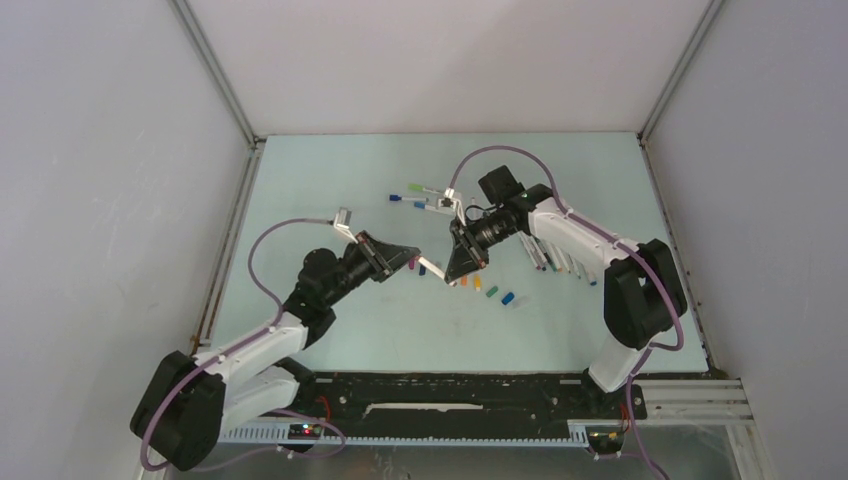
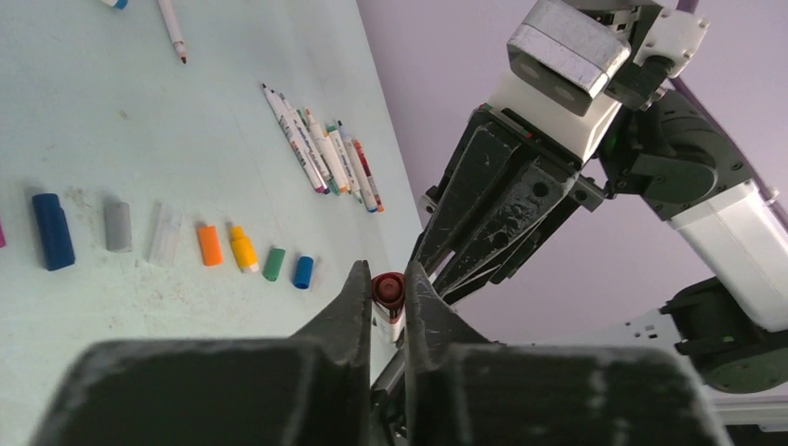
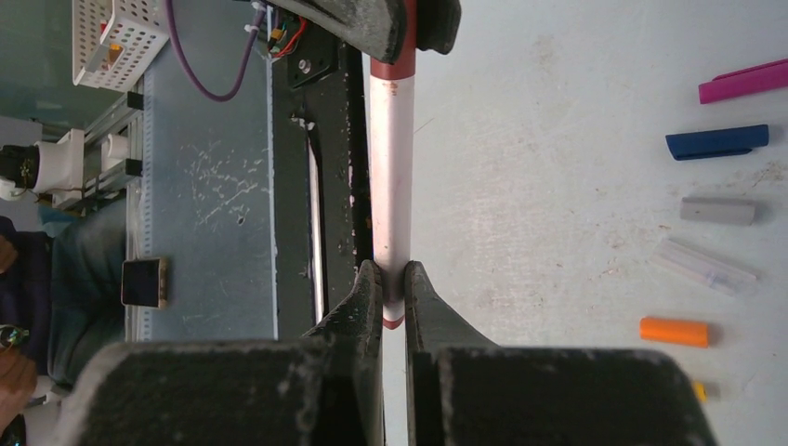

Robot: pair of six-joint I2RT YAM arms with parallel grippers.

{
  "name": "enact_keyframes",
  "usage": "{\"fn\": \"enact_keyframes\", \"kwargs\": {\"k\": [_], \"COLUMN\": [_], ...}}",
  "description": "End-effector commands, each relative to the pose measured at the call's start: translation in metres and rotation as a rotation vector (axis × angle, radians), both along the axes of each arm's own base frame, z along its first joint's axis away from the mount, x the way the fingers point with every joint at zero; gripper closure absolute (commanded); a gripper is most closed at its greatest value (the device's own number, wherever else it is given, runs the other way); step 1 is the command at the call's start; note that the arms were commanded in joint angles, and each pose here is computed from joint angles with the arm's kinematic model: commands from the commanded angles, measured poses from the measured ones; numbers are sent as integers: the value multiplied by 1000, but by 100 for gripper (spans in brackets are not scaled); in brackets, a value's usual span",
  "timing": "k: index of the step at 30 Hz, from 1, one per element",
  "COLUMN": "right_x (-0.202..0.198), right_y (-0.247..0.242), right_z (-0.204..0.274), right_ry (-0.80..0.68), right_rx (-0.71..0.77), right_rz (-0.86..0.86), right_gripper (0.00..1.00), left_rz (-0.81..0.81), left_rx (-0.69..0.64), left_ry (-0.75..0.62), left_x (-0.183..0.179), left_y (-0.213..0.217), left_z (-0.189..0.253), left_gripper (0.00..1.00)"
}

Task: Open the pen caps
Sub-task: Open the pen cap from the pen.

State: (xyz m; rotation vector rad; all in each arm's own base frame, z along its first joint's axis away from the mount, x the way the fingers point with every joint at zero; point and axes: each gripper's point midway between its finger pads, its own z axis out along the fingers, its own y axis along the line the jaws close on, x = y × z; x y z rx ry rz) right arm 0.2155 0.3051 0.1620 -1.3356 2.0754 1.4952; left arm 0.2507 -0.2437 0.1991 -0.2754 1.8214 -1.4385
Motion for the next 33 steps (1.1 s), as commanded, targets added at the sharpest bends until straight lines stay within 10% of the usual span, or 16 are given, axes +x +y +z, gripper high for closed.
{"fn": "enact_keyframes", "kwargs": {"k": [1, 3, 8, 14, 19, 22, 33], "right_x": [0, -1, -4, -6, -7, -9, -32], "right_y": [3, 4, 6, 8, 10, 10, 16], "right_z": [7, 7, 10, 16, 21, 24, 16], "right_ry": [-8, 2, 7, 11, 26, 35, 75], "right_rx": [34, 34, 39, 54, 70, 80, 77], "right_rz": [9, 11, 15, 15, 14, 17, 94], "right_gripper": [100, 99, 63, 57, 62, 98, 100], "left_rz": [-17, -27, -55, -96, -103, -87, 471], "left_rx": [-47, -41, -6, 9, 21, 31, 71], "left_ry": [-109, -129, -157, -167, -168, -192, -436], "left_x": [6, 5, 1, -2, 0, 5, 81], "left_y": [-8, -9, -17, -32, -37, -35, 122], "left_z": [42, 44, 46, 48, 47, 53, 178], "left_gripper": [99, 100, 100, 100, 100, 100, 100]}}
